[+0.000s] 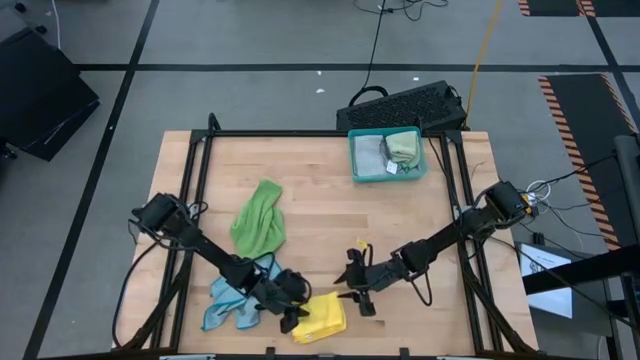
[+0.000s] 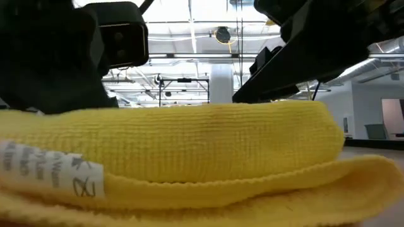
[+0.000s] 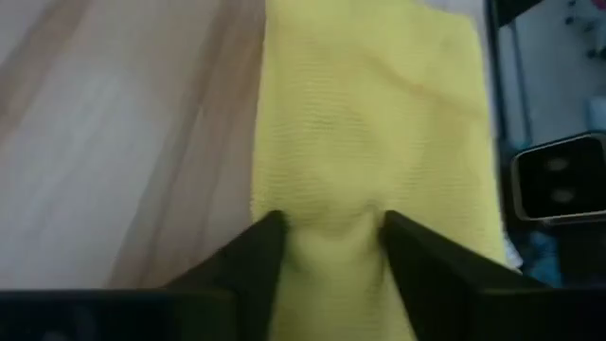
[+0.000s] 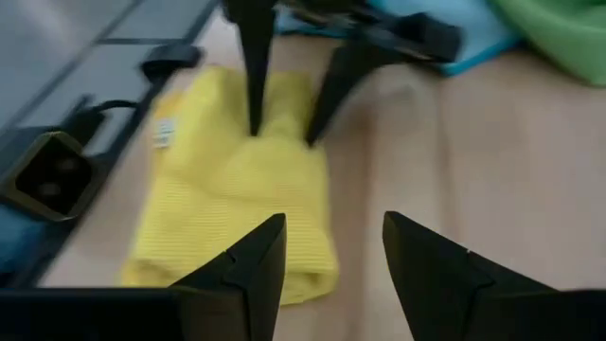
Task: Fold microfiber towels
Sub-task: Put the folded yellow microfiber cloth into the bin
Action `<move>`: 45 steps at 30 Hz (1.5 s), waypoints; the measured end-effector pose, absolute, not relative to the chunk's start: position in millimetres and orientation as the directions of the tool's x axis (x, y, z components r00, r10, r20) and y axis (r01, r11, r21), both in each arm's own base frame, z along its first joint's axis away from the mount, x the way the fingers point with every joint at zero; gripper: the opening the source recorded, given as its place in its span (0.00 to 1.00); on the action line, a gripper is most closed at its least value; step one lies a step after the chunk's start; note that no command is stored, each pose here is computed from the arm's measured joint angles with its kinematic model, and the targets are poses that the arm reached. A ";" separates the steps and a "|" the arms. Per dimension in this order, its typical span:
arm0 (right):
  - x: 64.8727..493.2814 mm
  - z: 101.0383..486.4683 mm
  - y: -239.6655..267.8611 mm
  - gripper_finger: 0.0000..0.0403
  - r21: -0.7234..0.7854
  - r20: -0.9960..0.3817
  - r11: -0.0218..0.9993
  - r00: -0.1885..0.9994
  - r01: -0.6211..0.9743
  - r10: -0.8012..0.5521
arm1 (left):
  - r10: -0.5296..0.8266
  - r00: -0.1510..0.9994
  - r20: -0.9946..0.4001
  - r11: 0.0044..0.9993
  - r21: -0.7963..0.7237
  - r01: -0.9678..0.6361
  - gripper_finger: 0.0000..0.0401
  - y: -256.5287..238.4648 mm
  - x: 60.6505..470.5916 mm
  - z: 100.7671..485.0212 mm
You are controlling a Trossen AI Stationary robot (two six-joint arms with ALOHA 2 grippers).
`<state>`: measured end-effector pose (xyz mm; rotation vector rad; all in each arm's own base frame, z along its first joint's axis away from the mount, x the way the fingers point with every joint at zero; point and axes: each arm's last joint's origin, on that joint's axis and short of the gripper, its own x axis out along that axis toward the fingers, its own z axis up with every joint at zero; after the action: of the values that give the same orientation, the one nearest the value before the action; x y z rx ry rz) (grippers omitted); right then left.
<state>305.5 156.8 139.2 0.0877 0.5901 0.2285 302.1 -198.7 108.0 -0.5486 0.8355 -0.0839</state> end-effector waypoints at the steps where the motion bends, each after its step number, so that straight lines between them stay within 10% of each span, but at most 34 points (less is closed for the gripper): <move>1: 305.6 139.0 156.2 0.42 0.137 -0.541 0.975 0.812 -0.173 0.220 | -0.272 0.678 -0.683 0.870 -0.476 -0.130 0.40 -198.6 301.9 107.6; 8: 308.3 140.2 151.7 0.42 0.192 -0.525 0.979 0.835 -0.074 0.166 | -0.213 0.684 -0.697 0.935 -0.349 -0.065 0.04 -192.7 302.5 107.5; 24: 323.8 138.3 111.5 0.70 0.300 -0.546 0.947 0.835 0.114 0.073 | 0.060 0.753 -0.655 0.994 0.112 0.018 0.01 -162.5 312.9 146.8; 32: 328.6 132.0 96.7 0.71 0.425 -0.581 0.905 0.765 -0.006 0.278 | 0.164 0.774 -0.612 0.958 0.285 0.023 0.01 -172.5 304.7 147.0; 38: 331.5 124.6 98.5 0.56 0.425 -0.573 0.904 0.760 -0.045 0.307 | 0.199 0.785 -0.587 0.945 0.328 0.007 0.03 -175.3 303.0 148.0; 45: 332.5 127.4 94.5 0.07 0.388 -0.566 0.919 0.769 -0.071 0.298 | 0.170 0.804 -0.570 0.952 0.305 0.014 0.05 -179.6 303.4 150.3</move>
<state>332.5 94.5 127.4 0.3593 0.6671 0.2049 303.4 -179.6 150.3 0.3041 0.6340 0.0849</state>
